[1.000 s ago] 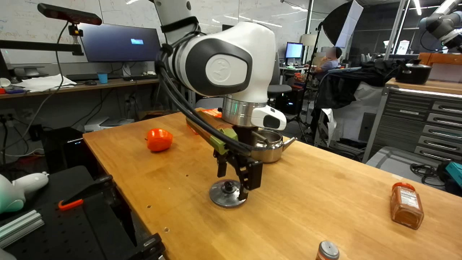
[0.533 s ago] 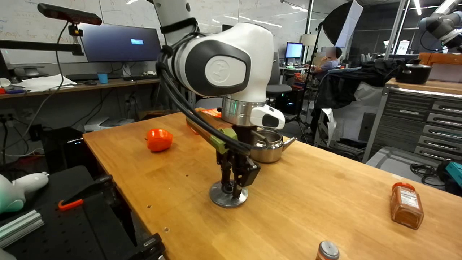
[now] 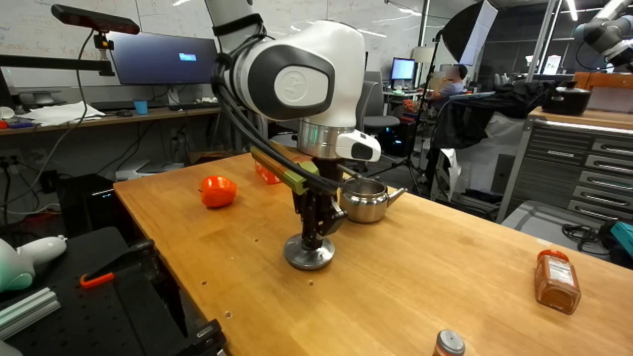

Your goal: Pick the lid on the table and put it on the kettle

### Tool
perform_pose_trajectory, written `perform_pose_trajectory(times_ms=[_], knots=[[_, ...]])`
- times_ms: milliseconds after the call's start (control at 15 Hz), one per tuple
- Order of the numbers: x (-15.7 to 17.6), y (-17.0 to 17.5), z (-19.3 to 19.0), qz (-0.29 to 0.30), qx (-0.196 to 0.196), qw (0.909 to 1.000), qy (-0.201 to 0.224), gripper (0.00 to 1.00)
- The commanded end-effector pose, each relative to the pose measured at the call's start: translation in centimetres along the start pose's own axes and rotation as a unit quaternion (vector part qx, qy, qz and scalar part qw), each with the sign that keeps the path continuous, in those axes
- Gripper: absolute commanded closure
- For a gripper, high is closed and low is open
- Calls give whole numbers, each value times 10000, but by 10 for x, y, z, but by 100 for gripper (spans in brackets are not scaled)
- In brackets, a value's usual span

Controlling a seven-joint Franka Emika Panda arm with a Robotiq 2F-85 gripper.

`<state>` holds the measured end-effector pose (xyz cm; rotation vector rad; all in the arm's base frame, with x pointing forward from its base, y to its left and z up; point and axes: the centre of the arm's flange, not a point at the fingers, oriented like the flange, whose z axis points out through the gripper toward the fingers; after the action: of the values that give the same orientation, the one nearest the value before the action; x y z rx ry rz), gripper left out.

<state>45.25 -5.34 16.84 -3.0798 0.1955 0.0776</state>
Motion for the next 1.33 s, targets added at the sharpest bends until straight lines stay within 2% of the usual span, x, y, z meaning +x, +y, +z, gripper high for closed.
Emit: perform_pose_trajectory(times_ms=[0,667,1267], knots=[[-5,-5,-24,-99,126,9998,131,91],[11,-27,-84,-77,9,9999,154,92],[47,-40,-125,18,43,9995,297,92]])
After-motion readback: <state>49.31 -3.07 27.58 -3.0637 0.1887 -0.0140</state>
